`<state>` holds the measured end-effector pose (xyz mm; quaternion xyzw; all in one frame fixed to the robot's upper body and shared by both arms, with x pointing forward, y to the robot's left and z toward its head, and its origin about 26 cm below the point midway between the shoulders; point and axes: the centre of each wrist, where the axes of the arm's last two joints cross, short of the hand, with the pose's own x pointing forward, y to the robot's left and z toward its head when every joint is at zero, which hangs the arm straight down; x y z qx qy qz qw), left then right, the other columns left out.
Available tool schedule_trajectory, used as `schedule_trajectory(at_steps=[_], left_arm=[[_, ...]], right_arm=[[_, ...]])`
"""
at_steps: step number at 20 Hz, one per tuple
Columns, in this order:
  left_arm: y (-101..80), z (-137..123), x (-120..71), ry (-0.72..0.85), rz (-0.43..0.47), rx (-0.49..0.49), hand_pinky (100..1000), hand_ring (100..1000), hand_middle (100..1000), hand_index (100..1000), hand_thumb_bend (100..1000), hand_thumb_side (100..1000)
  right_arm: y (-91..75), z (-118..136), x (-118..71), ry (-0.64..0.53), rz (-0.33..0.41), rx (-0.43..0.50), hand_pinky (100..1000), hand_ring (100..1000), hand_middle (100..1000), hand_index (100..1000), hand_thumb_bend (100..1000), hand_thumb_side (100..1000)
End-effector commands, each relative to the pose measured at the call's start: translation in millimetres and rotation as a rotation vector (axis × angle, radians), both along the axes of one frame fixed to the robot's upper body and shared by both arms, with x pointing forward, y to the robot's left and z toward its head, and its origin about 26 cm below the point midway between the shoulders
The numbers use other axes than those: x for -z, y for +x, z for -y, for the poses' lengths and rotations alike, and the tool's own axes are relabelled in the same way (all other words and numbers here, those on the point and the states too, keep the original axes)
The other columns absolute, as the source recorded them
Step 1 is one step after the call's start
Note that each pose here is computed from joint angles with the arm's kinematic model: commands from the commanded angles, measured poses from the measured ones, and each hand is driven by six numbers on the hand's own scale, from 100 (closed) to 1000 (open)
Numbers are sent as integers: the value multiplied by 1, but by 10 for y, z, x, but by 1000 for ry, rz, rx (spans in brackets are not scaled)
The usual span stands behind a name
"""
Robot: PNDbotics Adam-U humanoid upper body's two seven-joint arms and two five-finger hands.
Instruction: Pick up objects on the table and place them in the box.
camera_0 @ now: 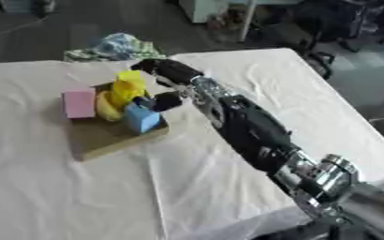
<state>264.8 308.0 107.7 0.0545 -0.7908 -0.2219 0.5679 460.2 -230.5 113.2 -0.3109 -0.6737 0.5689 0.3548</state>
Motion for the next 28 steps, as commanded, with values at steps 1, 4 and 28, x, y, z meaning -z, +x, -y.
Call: schedule_trajectory(at_steps=[1,4,28], left_arm=[[6,-26,-54,-3,20,-9,732,516,633,787,172,881],[14,-23,-50,-16,22,-17,732,519,636,786,176,877],[9,88,85,-140,15,-43,729,531,662,784,175,873]], right_arm=[[-100,348,-489,132,143,30,810,822,822,928,197,475],[-348,588,-623,366,210,54,762,761,774,890,100,425],[-1547,678,382,1241,104,263,688,677,740,826,100,540]])
